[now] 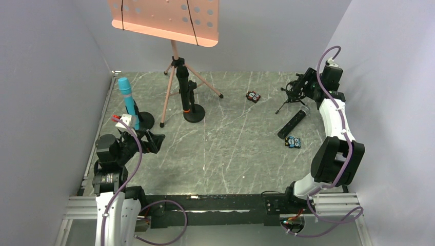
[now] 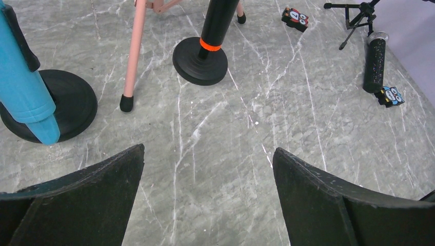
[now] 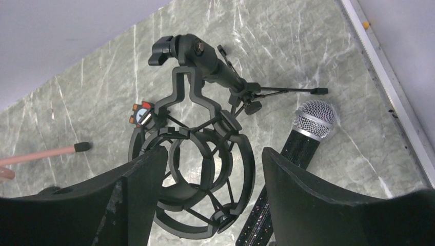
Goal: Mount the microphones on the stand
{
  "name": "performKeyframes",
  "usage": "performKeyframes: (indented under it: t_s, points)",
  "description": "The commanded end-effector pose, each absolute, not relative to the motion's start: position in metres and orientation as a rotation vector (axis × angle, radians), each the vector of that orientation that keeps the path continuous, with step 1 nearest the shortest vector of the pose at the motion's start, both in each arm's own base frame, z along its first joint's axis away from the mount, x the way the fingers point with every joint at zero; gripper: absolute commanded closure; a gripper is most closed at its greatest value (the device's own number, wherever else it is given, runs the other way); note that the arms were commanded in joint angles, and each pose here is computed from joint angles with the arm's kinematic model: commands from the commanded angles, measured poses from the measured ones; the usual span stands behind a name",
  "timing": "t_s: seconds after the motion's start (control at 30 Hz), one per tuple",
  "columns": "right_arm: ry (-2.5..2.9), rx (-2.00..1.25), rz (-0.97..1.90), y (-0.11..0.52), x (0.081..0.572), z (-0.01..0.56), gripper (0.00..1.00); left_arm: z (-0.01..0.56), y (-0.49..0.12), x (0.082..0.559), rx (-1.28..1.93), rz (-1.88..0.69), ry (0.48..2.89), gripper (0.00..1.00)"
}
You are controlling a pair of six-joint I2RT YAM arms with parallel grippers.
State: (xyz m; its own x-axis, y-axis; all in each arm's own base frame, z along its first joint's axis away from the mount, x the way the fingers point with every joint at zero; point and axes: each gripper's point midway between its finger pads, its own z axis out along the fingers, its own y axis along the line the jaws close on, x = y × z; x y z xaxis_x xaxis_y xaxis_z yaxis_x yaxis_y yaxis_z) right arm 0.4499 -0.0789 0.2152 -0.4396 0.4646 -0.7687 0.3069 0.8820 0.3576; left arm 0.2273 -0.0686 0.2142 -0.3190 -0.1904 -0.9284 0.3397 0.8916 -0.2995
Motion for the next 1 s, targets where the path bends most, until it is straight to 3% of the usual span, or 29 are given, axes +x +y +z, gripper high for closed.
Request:
performKeyframes:
  t_s: [0.0, 0.33, 0.77, 0.97]
  points:
    - [2.049, 0.524, 0.203, -0.075, 0.442, 0.225, 0.27, 0.215, -0.069, 0.228, 0.116, -0.536, 1.817, 0.01]
    - [2.057, 0.535, 0.259, -0.069, 0.449, 0.221, 0.36, 0.215, -0.068, 0.228, 0.114, -0.526, 1.818, 0.01]
    - [1.978, 0.446, 0.374, -0.047, 0.441, 0.255, 0.62, 0.215, -0.07, 0.228, 0.122, -0.535, 1.816, 0.01]
    - [1.933, 0.417, 0.502, -0.027, 0.431, 0.277, 0.64, 0.215, -0.07, 0.228, 0.12, -0.536, 1.815, 0.01]
